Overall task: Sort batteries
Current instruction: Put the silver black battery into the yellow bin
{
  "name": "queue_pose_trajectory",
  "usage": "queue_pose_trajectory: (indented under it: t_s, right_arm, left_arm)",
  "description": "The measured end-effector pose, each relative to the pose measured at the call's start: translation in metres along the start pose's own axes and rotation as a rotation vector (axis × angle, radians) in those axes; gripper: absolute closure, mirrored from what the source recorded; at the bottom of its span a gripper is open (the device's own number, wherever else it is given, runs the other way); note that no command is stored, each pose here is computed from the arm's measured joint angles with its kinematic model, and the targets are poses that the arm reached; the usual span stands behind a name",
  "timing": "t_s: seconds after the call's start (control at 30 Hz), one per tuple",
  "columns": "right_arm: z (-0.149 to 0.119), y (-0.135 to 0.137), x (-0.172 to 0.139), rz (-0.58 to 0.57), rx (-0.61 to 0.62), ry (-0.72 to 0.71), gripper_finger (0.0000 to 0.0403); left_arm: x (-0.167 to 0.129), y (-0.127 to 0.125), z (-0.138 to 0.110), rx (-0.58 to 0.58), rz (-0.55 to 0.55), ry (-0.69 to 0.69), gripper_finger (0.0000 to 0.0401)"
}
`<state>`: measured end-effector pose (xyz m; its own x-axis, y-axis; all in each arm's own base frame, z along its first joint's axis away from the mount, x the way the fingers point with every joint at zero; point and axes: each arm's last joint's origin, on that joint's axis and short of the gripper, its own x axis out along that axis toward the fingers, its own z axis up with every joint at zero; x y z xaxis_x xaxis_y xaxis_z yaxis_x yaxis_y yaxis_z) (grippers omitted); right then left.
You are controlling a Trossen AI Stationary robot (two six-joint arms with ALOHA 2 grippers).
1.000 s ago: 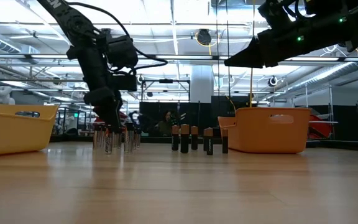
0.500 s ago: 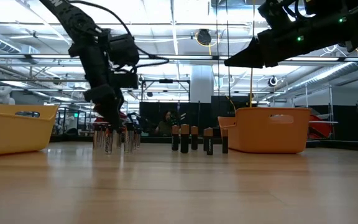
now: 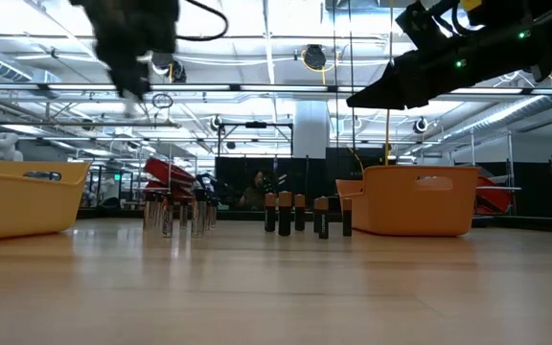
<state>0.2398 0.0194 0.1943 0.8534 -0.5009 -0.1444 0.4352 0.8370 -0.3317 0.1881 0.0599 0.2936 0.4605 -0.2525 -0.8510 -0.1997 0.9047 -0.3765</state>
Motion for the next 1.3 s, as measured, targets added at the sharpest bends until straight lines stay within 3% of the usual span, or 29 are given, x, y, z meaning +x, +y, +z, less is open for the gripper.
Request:
queue_pose_trajectory:
  t_s: [0.23, 0.5, 0.63, 0.77, 0.93, 1.13, 1.3]
  right_arm:
    - [0.000, 0.000, 0.000, 0.000, 0.012, 0.000, 0.0248]
    - [0.001, 0.000, 0.000, -0.001, 0.016, -0.006, 0.0248]
    - [0.001, 0.000, 0.000, 0.000, 0.016, -0.007, 0.0248]
    - [0.001, 0.000, 0.000, 0.000, 0.016, -0.007, 0.0248]
    - [0.001, 0.000, 0.000, 0.000, 0.016, -0.006, 0.0248]
    - [0.001, 0.000, 0.000, 0.001, 0.016, -0.006, 0.0248]
    - [0.001, 0.000, 0.000, 0.001, 0.015, -0.006, 0.0248]
  left_arm:
    - [0.022, -0.012, -0.048, -0.205, 0.068, 0.238, 0.0345]
    - [0.059, -0.003, -0.074, -0.319, 0.143, 0.392, 0.0342]
    - [0.066, 0.002, -0.077, -0.352, 0.226, 0.416, 0.0288]
    - [0.067, 0.002, -0.076, -0.365, 0.228, 0.421, 0.0245]
    - [0.057, -0.007, -0.063, -0.345, 0.134, 0.377, 0.0233]
    - [0.039, -0.020, -0.029, -0.171, 0.061, 0.151, 0.0231]
    - [0.038, -0.018, -0.011, -0.025, 0.202, -0.036, 0.0231]
